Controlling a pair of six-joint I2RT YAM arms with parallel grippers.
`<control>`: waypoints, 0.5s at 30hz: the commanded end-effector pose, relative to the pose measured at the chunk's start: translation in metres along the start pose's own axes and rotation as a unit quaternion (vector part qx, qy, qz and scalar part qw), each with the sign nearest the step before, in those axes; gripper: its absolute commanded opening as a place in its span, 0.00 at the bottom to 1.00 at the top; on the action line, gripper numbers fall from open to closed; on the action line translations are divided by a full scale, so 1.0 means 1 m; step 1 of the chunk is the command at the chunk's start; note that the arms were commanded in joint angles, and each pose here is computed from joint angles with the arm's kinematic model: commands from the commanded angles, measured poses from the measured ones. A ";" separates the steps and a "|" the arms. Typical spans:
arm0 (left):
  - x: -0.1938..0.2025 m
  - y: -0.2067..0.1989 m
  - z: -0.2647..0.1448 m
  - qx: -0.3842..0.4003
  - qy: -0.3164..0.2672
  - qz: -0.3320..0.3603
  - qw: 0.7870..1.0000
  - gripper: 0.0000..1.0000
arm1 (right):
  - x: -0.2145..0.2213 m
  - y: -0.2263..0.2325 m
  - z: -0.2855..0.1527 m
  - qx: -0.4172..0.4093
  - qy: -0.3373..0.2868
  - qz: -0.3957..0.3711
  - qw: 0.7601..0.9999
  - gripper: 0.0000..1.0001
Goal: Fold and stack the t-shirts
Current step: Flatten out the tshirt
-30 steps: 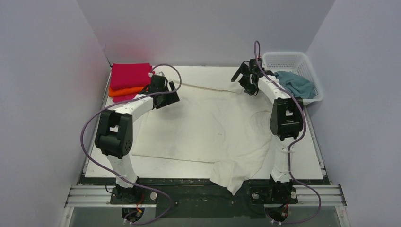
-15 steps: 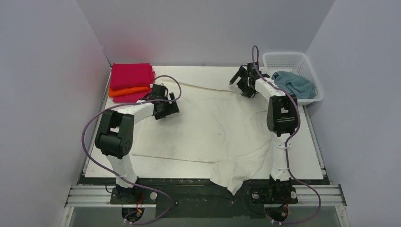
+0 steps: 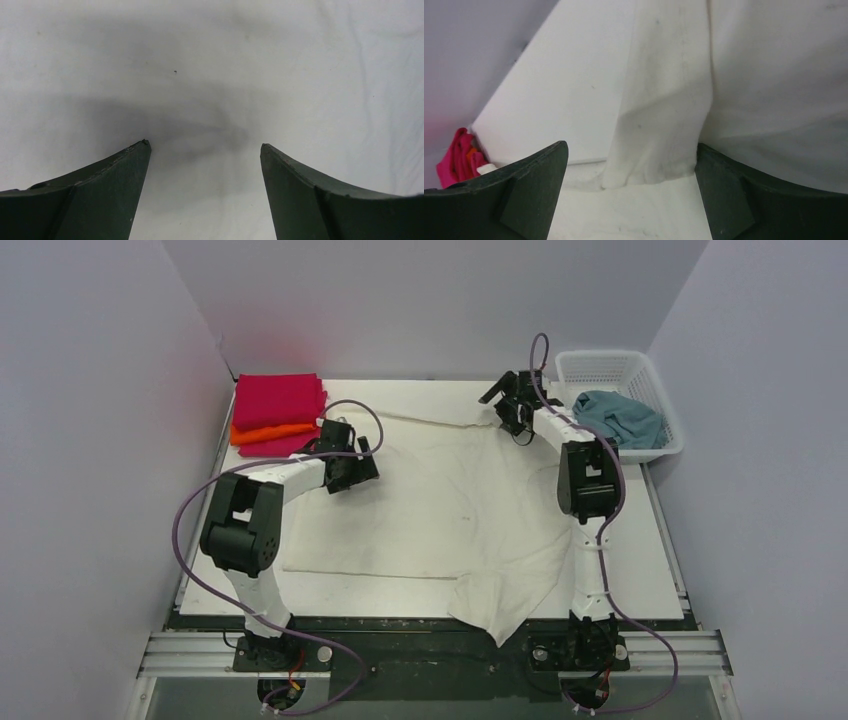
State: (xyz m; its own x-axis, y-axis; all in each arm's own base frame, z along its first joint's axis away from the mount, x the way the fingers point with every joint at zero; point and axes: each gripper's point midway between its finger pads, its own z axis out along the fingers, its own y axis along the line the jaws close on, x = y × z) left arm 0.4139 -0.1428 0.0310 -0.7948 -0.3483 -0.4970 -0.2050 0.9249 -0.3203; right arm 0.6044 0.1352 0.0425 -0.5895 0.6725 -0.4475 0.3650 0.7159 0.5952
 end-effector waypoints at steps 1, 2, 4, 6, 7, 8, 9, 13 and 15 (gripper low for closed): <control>0.014 0.019 -0.001 -0.029 0.010 0.001 1.000 0.92 | -0.035 0.079 0.013 -0.119 -0.079 0.039 0.989 0.90; 0.015 0.020 -0.001 -0.029 0.009 0.001 1.000 0.92 | -0.047 0.104 0.017 -0.146 -0.102 0.042 0.983 0.90; 0.015 0.019 -0.002 -0.025 0.008 0.001 1.000 0.92 | -0.074 0.139 0.021 -0.184 -0.164 0.060 0.967 0.91; 0.015 0.018 -0.003 -0.021 0.006 0.001 1.000 0.92 | -0.099 0.165 0.018 -0.216 -0.230 0.087 0.945 0.92; 0.013 0.017 -0.004 -0.021 0.005 0.002 1.000 0.92 | -0.110 0.167 0.016 -0.216 -0.261 0.107 0.935 0.93; 0.013 0.017 -0.005 -0.022 0.004 0.002 1.000 0.92 | -0.114 0.175 0.013 -0.229 -0.275 0.113 0.927 0.94; 0.010 0.018 -0.008 -0.024 -0.001 0.003 1.000 0.92 | -0.116 0.174 0.012 -0.224 -0.281 0.119 0.925 0.94; -0.004 0.011 -0.020 -0.015 -0.026 0.005 1.000 0.92 | -0.102 0.173 -0.003 -0.201 -0.249 0.056 0.946 0.95; -0.009 0.005 -0.025 -0.002 -0.034 0.005 0.999 0.92 | -0.096 0.169 -0.015 -0.178 -0.222 0.015 0.959 0.95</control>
State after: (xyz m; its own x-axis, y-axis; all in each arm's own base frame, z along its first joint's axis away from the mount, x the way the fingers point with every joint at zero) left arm 0.4070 -0.1369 0.0326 -0.7798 -0.3505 -0.5188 -0.2090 0.9268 -0.3120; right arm 0.7242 0.2056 0.1199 -0.2157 0.8169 -0.5349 0.1262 0.5665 0.8144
